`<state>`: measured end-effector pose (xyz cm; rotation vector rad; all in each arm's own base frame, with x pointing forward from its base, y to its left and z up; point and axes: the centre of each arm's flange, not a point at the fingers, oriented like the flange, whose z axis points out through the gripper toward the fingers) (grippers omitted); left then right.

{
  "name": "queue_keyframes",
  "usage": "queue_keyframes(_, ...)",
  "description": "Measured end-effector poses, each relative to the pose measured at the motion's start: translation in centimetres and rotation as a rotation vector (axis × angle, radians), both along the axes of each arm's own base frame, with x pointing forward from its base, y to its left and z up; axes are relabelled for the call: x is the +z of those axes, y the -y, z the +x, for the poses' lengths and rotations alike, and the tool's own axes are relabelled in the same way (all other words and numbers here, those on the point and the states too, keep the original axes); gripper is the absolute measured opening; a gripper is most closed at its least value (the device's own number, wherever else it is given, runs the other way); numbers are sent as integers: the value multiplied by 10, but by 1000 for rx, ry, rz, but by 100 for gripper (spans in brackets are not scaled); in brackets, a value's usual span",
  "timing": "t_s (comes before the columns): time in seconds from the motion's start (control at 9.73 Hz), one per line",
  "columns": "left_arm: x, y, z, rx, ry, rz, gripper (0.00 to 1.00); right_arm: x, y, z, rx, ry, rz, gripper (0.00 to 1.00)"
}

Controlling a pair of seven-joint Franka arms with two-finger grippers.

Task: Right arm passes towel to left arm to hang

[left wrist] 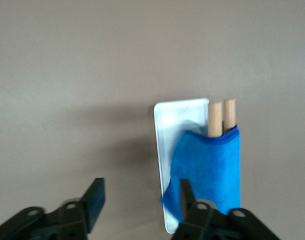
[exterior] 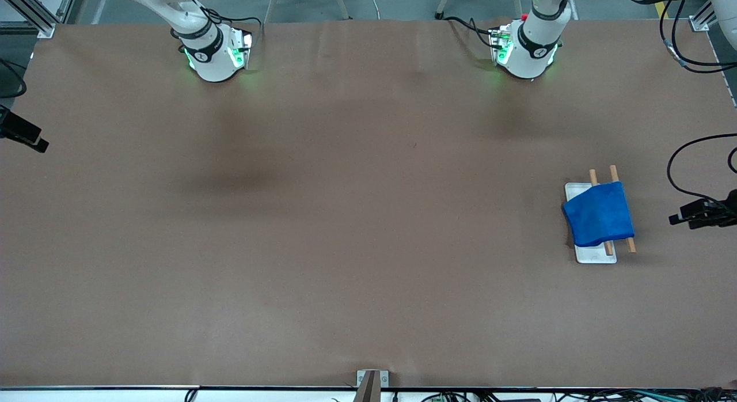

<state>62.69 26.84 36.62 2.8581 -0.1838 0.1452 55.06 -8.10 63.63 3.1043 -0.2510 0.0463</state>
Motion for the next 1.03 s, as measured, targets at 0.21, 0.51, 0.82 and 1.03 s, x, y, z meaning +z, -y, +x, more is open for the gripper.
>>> queue_keyframes(0.21,52,14,1,-28,13,91,100,0,2,1,-2,6,-1,100)
queue_keyframes(0.51,144,117,6,-9,49,173,100,0,5,1,-8,13,-2,100)
queue_keyframes(0.82,206,232,-34,55,65,241,100,0,7,1,-12,13,-2,100)
queue_keyframes(1.03,236,280,-61,59,71,233,100,0,12,0,-20,14,-2,100)
